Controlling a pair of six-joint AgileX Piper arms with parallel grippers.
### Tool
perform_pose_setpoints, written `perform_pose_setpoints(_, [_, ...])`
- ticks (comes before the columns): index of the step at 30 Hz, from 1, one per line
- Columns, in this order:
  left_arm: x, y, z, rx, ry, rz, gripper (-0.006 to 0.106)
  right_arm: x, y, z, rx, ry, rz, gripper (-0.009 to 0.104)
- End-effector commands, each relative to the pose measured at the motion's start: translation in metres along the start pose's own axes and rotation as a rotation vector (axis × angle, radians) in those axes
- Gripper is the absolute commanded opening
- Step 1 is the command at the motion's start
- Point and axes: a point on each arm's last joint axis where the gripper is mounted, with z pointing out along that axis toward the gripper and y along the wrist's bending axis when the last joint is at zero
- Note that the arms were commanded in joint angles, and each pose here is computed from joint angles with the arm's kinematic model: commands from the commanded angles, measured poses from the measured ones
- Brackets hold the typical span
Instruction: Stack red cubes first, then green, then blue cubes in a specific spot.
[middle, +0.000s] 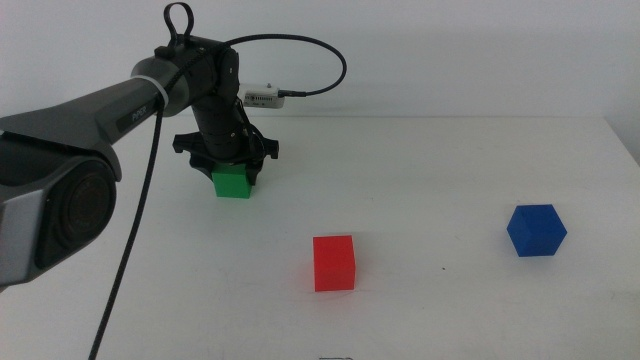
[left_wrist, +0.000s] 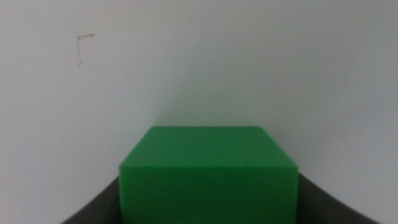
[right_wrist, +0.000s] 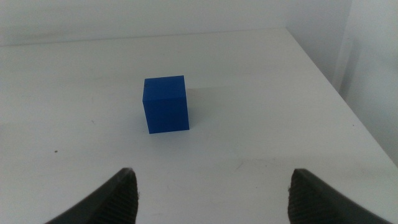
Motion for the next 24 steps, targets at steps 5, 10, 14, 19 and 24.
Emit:
perform_pose_setpoints(5, [-0.010,0.001,-0.066,0.013,-0.124,0.047,0.021,-0.013,0.000,-0.004,0.002,-0.112,-0.024,0.062])
perform_pose_setpoints(10, [0.004,-0.002,-0.116,0.032,-0.156,0.056,-0.001,-0.013,0.000,-0.004,0.002,-0.112,-0.024,0.062])
perform_pose_setpoints(14, [0.038,-0.008,-0.137,0.073,-0.190,-0.011,-0.001,-0.013,0.000,-0.004,0.002,-0.112,-0.024,0.062])
perform_pose_setpoints(19, [0.096,-0.030,-0.169,0.146,-0.252,-0.130,-0.001,-0.013,0.000,-0.004,0.002,-0.112,-0.024,0.062])
perform_pose_setpoints(24, [0.132,-0.075,-0.185,0.157,-0.217,-0.116,-0.001,-0.013,0.000,-0.004,0.002,-0.112,-0.024,0.062])
